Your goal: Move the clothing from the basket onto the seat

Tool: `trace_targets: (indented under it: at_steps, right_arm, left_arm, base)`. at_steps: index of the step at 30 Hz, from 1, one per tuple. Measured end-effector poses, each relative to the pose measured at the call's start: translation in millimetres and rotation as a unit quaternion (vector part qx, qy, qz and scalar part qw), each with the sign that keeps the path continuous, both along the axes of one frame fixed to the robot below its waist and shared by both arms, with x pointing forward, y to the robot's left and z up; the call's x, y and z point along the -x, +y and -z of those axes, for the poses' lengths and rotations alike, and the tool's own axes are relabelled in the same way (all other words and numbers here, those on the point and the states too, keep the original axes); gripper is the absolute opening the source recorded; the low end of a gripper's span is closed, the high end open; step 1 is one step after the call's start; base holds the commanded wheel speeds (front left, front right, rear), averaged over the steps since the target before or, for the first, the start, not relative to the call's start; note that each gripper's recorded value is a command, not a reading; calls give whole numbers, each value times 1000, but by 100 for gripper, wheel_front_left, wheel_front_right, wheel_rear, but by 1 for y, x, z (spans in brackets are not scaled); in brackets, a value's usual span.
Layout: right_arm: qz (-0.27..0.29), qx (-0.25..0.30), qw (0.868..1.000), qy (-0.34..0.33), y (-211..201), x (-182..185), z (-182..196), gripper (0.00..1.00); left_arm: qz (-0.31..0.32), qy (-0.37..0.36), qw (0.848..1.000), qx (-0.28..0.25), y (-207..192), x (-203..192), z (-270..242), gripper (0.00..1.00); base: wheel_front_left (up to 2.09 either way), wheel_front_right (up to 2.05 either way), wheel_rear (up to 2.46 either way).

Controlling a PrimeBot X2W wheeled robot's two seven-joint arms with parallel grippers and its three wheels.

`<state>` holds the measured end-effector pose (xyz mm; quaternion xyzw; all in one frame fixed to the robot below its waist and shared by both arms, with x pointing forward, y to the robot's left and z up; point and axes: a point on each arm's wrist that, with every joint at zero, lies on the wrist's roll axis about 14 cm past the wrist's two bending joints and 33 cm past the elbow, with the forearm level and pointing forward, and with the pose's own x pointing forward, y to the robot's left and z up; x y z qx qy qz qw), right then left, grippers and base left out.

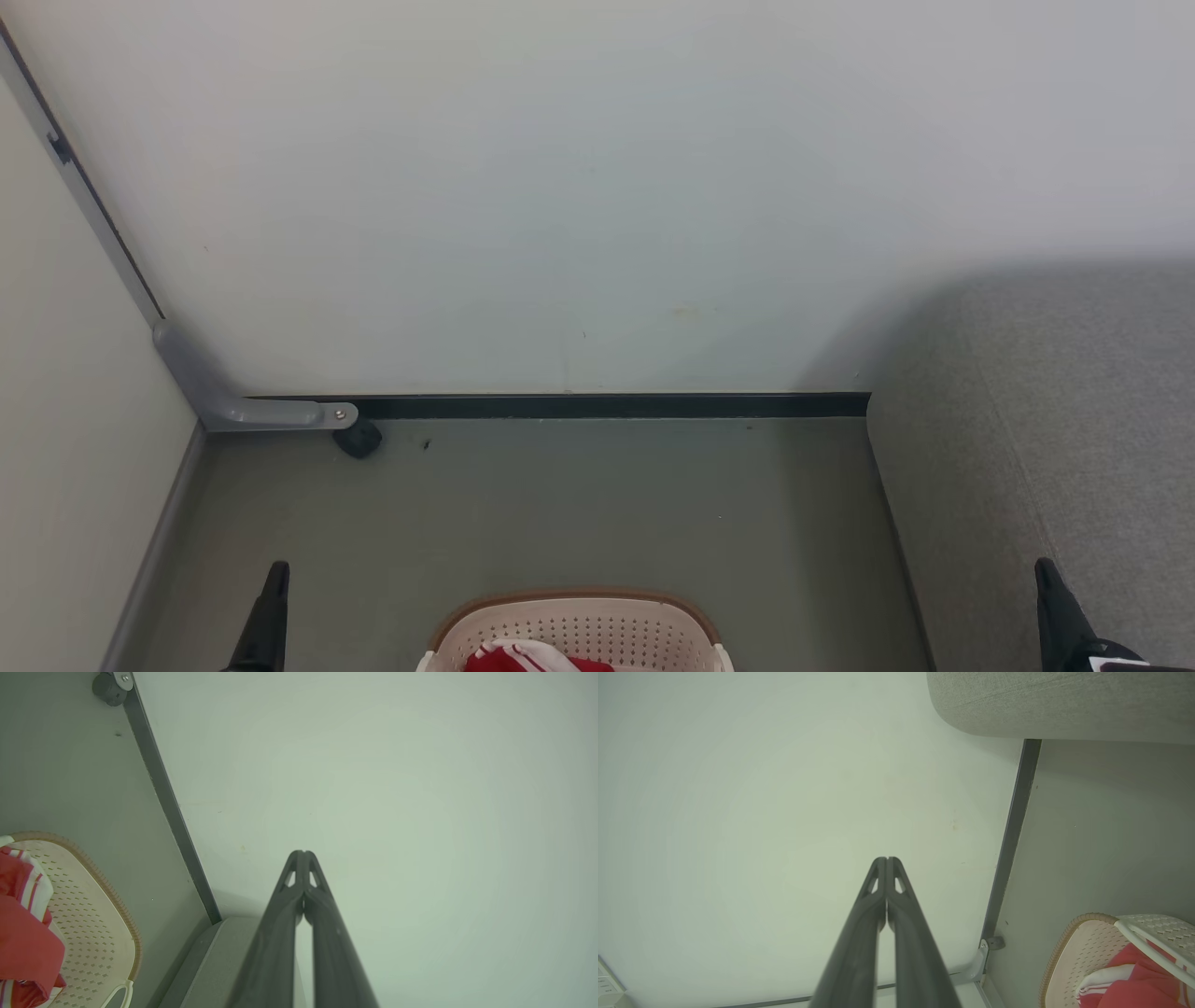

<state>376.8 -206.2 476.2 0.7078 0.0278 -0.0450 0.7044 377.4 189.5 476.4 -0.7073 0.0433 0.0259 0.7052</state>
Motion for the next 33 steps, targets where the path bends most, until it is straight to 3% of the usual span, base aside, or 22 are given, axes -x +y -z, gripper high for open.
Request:
trace_targets:
  at_steps: [21,24,25,33]
  right_arm:
    - [0,0,1000,0,0,0,0,0]
    - [0,-6,1000,26,3,8,17,0]
    - [0,-9,999,37,4,13,25,100]
    - [5,-11,999,46,4,17,30,100]
  left_arm:
    - [0,0,1000,0,0,0,0,0]
    - [0,25,1000,5,-2,8,16,0]
    - [-1,36,999,7,-3,12,24,100]
    - [-7,45,999,6,-3,16,29,100]
  base:
    - [0,0,0]
    - [0,0,0]
    - [0,0,0]
    - [0,0,0]
